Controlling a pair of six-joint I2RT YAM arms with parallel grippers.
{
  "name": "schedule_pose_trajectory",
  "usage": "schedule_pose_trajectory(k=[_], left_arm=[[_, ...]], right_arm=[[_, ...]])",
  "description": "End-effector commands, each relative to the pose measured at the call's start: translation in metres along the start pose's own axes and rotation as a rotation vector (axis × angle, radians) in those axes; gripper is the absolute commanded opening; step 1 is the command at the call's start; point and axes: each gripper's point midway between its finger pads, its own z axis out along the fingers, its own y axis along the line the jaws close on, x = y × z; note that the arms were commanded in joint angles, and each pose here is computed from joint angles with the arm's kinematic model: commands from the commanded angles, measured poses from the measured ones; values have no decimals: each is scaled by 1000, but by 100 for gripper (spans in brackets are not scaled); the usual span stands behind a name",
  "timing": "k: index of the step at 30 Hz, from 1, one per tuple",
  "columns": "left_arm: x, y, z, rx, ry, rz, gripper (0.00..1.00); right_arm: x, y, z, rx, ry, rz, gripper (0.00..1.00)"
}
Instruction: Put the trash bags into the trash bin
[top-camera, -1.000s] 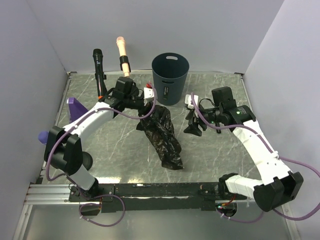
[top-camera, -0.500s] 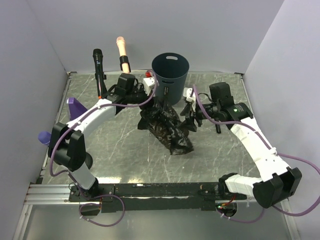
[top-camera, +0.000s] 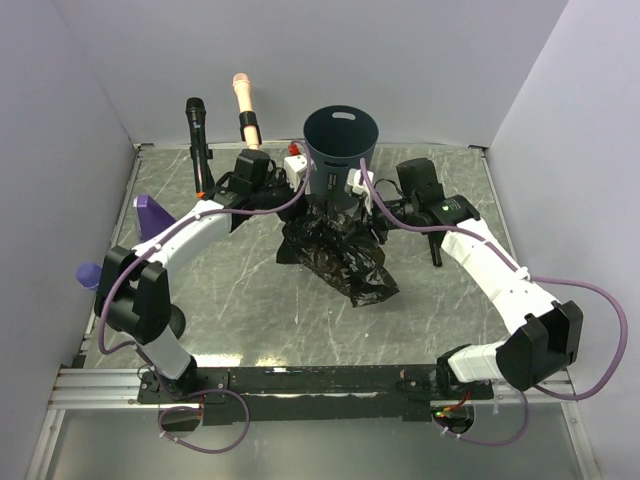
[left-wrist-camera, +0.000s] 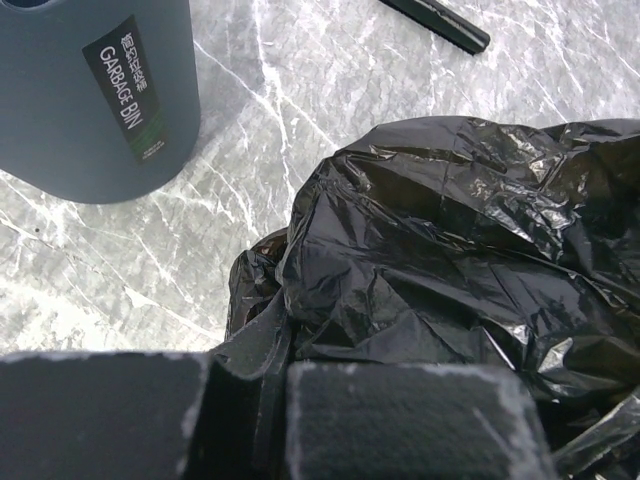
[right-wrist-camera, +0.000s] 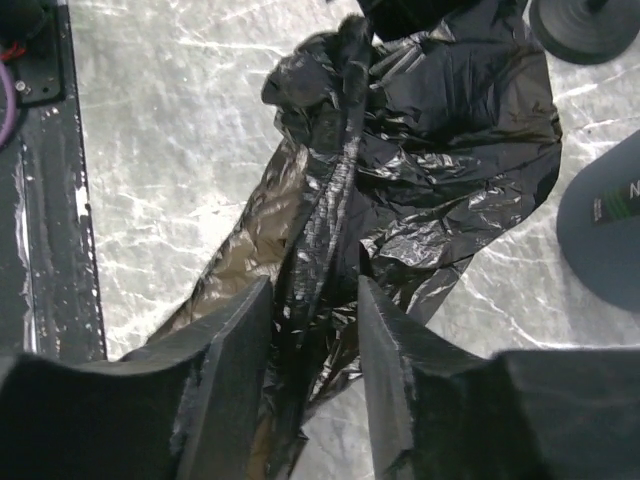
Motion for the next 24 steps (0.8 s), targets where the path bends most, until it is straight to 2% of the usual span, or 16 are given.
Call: schedule_pose_trajectory(k=[1,2,5,6,8,9,13,16,19,22,24], left_arm=[[-31,-6,-11,-7,-74,46,1],[-33,-5,-11,-8,-77,47,1],[-35,-4,-10,-8,-76,47,1],[-36,-2,-10,-16,-73,48,6],[-42,9,-18,-72,-89,27,41],[-46,16,-25,-109,-107,11,52],[-53,56,-75,-323,-155,-132,76],[-47,72,-127,-442,-206,-215,79],[-31,55,-156,-450,-231,-232,79],[-3,-2,-147,-188,-202,-237,75],[9,-28,-138,-62,-222,-329,73]], right_arm=[[-25,-6,-4,21,-39,-83,41],[-23,-5,-3,21,-32,-87,36],[-21,-12,-5,70,-27,-60,12],[-25,-15,-6,91,-38,-44,4],[-34,-21,-12,126,-70,3,0],[-39,-23,-15,131,-92,28,0],[-55,-32,-21,182,-182,176,0],[-57,-38,-19,207,-225,240,0],[-57,-49,-19,226,-278,362,0],[-55,-68,-25,253,-348,550,0],[-52,-79,-26,265,-382,638,0]])
